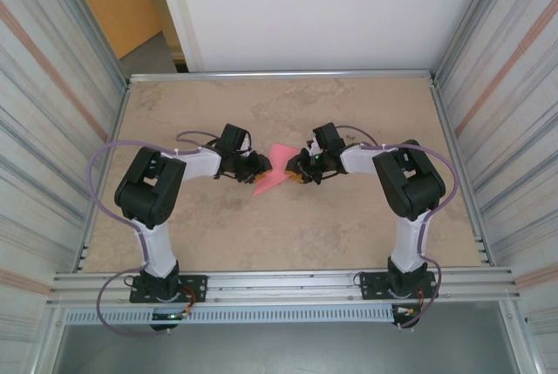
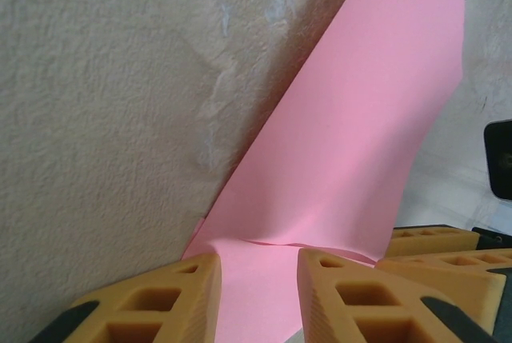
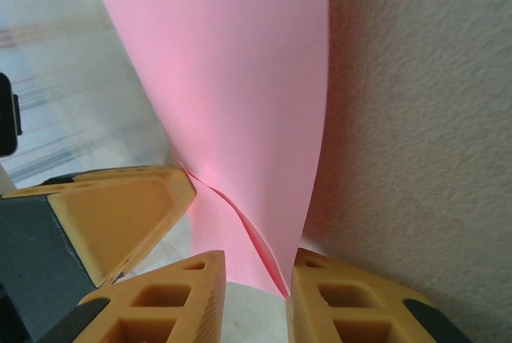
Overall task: Fold a paper plane with a square sheet of paper (pick it up from the middle)
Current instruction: Fold the wing for the fifth time at the center of the table.
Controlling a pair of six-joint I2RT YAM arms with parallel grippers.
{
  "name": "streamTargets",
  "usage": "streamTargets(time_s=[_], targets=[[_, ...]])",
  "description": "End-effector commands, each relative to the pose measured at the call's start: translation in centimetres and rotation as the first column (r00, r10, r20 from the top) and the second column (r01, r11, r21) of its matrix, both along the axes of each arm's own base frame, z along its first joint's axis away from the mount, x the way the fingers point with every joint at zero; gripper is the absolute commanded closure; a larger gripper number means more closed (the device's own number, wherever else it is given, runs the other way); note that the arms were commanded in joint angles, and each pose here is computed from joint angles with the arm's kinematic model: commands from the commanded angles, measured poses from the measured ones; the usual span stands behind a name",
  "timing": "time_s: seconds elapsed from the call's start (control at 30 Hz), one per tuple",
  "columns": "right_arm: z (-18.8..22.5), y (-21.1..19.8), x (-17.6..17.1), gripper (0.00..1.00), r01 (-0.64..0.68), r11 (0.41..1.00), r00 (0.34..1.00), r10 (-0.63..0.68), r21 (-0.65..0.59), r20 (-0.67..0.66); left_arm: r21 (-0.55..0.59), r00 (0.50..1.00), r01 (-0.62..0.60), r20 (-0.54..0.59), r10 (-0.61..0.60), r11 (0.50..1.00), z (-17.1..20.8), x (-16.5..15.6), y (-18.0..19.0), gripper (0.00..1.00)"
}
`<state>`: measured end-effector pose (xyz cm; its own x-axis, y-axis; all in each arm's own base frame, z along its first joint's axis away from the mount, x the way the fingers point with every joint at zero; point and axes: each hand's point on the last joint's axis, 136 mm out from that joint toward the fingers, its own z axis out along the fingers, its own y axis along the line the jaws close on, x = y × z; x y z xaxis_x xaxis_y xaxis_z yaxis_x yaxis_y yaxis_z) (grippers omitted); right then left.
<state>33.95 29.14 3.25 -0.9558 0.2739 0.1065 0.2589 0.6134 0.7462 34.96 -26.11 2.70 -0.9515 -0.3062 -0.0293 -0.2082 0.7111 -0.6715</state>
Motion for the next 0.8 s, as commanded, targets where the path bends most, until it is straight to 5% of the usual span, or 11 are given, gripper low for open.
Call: streamTargets(time_s=[0.0, 0.37, 0.77], targets=[[0.0, 0.6, 0.3, 0.75, 0.005, 0.999, 1.000, -0.005, 0.038, -0.025, 0.063, 0.994, 0.008, -0.106, -0.001, 0.998, -2.6, -2.1, 0.9, 0.68], [-0.3, 0.8, 1.0, 0.80, 0.035, 0.994, 0.998, -0.029, 0.107, -0.061, 0.059, 0.995, 0.005, -0.098, 0.001, 0.998, -2.4, -1.8, 0.8, 0.68], [0.0, 0.0, 0.6, 0.98, 0.042, 0.996, 0.998, -0.038, 0.081, -0.054, 0.031, 0.999, 0.043, 0.024, -0.044, 0.999, 1.5, -0.7, 0.2, 0.64]])
